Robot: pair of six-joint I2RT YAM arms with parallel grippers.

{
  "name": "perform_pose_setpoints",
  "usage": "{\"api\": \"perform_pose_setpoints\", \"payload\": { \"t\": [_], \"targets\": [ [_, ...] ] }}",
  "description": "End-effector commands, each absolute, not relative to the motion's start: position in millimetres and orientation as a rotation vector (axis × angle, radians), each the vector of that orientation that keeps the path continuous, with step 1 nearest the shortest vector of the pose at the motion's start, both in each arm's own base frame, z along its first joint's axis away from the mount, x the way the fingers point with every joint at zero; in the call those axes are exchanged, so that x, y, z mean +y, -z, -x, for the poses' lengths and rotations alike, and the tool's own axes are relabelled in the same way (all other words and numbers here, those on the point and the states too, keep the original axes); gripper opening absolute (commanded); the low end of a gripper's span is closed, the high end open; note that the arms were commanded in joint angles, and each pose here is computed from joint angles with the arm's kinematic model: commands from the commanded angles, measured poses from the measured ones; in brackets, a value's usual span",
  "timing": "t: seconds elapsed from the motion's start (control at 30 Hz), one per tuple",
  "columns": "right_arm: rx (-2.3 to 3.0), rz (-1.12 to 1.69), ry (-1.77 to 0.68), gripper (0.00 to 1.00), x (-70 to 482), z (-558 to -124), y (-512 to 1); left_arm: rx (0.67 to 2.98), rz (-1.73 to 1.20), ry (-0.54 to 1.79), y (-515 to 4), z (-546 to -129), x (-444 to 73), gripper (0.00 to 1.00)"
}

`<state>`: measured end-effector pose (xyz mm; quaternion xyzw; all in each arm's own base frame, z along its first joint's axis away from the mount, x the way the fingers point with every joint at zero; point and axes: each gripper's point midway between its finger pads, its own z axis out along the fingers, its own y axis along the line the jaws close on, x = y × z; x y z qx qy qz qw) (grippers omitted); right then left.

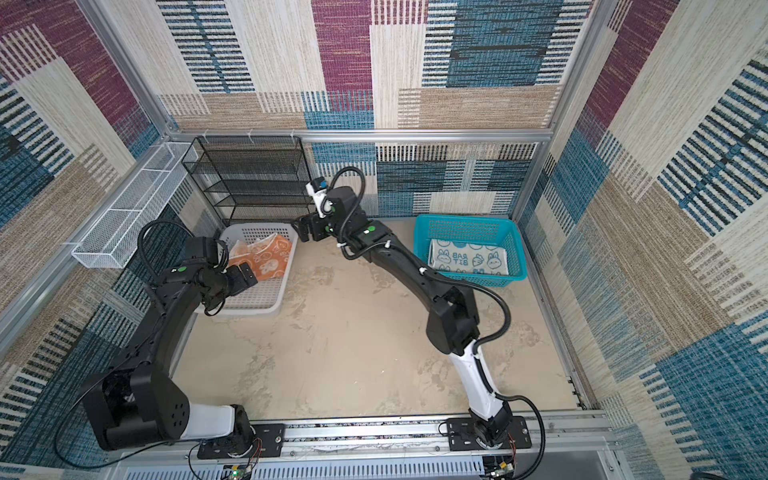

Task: Fold and stack the towels
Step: 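Reach the left gripper into the white basket while the right gripper withdraws, then grasp the orange bunny towel in the white basket with the left gripper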

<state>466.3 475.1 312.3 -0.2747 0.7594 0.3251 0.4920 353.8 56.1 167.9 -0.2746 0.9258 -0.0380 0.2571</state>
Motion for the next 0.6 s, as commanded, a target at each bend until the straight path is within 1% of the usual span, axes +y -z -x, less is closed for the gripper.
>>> {"api": "perform_pose_setpoints", "payload": {
  "t": [0.0,0.1,0.2,0.43,0.57],
  "targets": [
    [1.846,0.74,-0.64,0.99,491.1,-473.6,-291.3,2.545,0.755,0.116,-161.4,-363.7,60.5,1.0],
    [1.829,0.775,-0.684,0.99,507.4,-474.0,-277.1,2.581,0.775,0.037,-147.3,-377.4,72.2,1.0],
    [1.827,0.789,-0.662,0.99,510.6,-475.8,-258.8,2.625,0.819,0.03,-131.1,-389.7,75.2,1.0],
    [1.82,0.841,-0.572,0.99,503.6,-470.4,-230.2,2.642,0.903,0.172,-99.3,-422.6,59.2,1.0],
    [1.819,0.835,-0.542,0.99,490.7,-464.0,-228.6,2.636,0.89,0.126,-89.8,-445.6,55.9,1.0]
  ]
}}
